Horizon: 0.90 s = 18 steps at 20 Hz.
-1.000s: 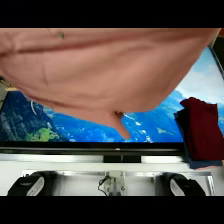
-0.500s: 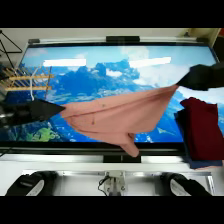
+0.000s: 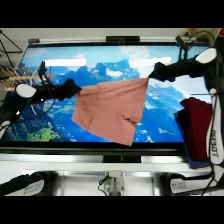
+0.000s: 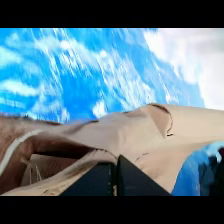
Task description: Fold the shirts.
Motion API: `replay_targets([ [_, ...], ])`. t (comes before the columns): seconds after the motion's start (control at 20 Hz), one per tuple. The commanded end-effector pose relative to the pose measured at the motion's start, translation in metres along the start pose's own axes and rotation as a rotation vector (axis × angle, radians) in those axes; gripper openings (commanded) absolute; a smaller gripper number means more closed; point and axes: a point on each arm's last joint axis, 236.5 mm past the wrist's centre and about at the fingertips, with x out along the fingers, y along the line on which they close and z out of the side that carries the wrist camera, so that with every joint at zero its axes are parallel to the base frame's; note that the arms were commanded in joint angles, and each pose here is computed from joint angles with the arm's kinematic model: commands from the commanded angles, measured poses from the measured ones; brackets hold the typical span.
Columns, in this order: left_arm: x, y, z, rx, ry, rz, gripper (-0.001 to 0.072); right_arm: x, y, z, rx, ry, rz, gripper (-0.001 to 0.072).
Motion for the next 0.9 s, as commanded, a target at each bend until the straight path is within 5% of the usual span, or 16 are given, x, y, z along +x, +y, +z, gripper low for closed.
replay_targets([
  [0.0, 0.054, 0.021, 0.036, 0.006, -0.038, -0.003, 0.0038, 0.051, -0.003, 0.011, -0.010, -0.041, 0.041, 0.0046],
  [0.1, 0.075, 0.034, 0.037, -0.008, -0.014, 0.013, 0.0128, 0.071, 0.007, 0.003, -0.060, -0.018, 0.049, 0.0046],
  [0.25, 0.079, 0.061, 0.049, -0.039, -0.023, 0.048, 0.0423, 0.079, 0.008, 0.001, -0.114, -0.016, 0.012, 0.0046],
  [0.6, 0.045, 0.087, 0.055, -0.075, 0.093, 0.031, 0.0410, 0.063, 0.029, -0.037, -0.140, 0.138, 0.064, 0.0046],
  [0.75, 0.058, 0.099, 0.051, -0.030, 0.105, 0.040, 0.0622, 0.054, 0.043, -0.053, -0.164, 0.199, 0.085, 0.0046],
  [0.85, 0.069, 0.107, 0.054, 0.042, 0.116, 0.039, 0.0620, 0.048, 0.048, -0.061, -0.153, 0.230, 0.093, 0.0046],
])
